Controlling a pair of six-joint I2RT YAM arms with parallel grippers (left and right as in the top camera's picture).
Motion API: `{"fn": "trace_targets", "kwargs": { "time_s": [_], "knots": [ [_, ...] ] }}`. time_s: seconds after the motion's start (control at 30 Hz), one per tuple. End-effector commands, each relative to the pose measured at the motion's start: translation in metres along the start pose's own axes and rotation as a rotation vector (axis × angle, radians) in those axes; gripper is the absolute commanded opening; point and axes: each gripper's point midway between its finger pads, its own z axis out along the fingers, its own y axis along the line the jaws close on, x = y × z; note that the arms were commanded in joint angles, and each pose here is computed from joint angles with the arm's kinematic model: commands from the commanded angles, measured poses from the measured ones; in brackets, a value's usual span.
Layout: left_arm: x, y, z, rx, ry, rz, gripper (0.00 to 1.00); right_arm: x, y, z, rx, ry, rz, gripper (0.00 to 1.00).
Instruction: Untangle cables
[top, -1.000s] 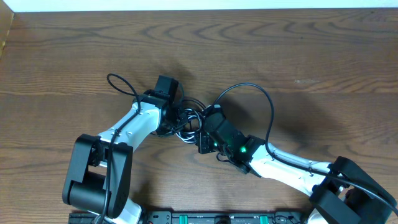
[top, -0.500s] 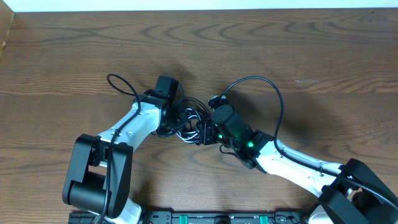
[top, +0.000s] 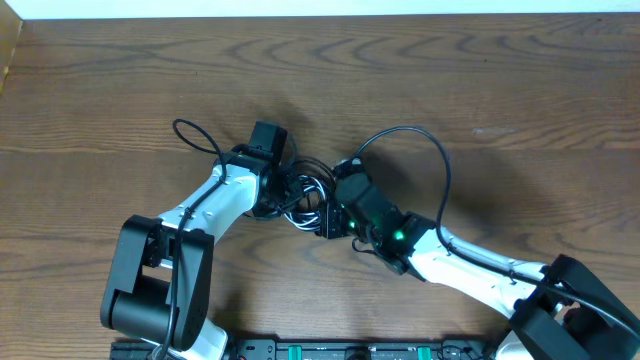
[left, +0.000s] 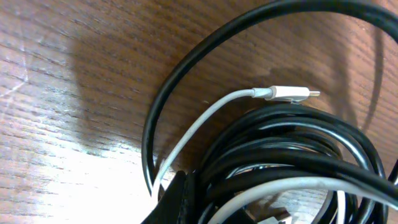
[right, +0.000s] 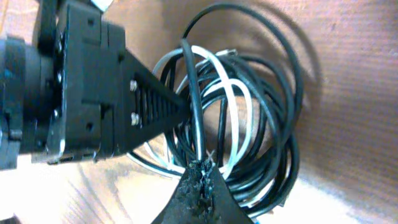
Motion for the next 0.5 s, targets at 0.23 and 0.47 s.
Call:
{"fn": "trace_targets", "kwargs": {
  "time_s": [0.23, 0.47],
  "knots": [
    [0.008, 0.006, 0.007, -0.017, 0.029, -0.017, 0.08, 0.043, -0.005, 0.006, 0.071, 0.109, -0.059, 0.01],
    [0.008, 0.006, 0.007, -0.017, 0.029, -0.017, 0.08, 0.015, 0.032, 0.003, -0.117, 0.042, -0.044, 0.01]
  ]
}}
